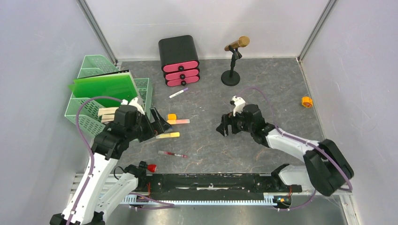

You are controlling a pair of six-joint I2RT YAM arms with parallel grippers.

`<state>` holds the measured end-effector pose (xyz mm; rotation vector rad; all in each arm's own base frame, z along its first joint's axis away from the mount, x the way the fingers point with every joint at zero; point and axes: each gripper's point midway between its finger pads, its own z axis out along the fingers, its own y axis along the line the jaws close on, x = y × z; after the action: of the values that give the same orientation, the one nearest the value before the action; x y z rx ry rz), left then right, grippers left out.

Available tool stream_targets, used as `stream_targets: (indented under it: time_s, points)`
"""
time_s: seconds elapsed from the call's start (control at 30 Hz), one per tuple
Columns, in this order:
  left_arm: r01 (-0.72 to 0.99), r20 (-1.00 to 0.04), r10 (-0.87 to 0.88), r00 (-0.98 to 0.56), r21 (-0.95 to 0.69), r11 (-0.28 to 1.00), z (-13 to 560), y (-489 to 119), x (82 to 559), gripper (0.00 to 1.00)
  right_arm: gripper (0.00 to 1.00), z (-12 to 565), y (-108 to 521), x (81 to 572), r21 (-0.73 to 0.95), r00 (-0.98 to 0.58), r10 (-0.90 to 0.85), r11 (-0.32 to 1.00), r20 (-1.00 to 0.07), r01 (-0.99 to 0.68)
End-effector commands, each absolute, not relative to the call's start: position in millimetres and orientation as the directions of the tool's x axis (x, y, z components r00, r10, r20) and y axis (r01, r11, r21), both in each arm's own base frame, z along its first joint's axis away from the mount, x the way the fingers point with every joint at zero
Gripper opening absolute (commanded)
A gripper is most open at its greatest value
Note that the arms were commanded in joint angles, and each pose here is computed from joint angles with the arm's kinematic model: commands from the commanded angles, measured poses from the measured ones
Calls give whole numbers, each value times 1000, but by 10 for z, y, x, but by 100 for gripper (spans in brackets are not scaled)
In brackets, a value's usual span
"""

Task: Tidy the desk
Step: Open the drawer in the storage box.

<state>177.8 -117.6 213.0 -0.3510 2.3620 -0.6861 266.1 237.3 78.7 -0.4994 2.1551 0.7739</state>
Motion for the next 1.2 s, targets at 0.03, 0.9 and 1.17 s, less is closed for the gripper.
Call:
stream_targets:
  time_s: [0.03,0.9,1.17]
  points:
    - [-60,-507,-366,-780,-522,851,2018,-1174,1808,100,97,825,2053,2632,261,-575,-117,806,-810,-531]
    - [-84,-465,-264,-845,-371,925,1727,-1778,2464,100,98,497,1511,2334,230,-610,-45,902,-791,-365]
    - [-19,-478,-184,-859,-330,944,1699,-2203,2739,100,98,445,1326,2320,197,-595,-15,937,-803,-289]
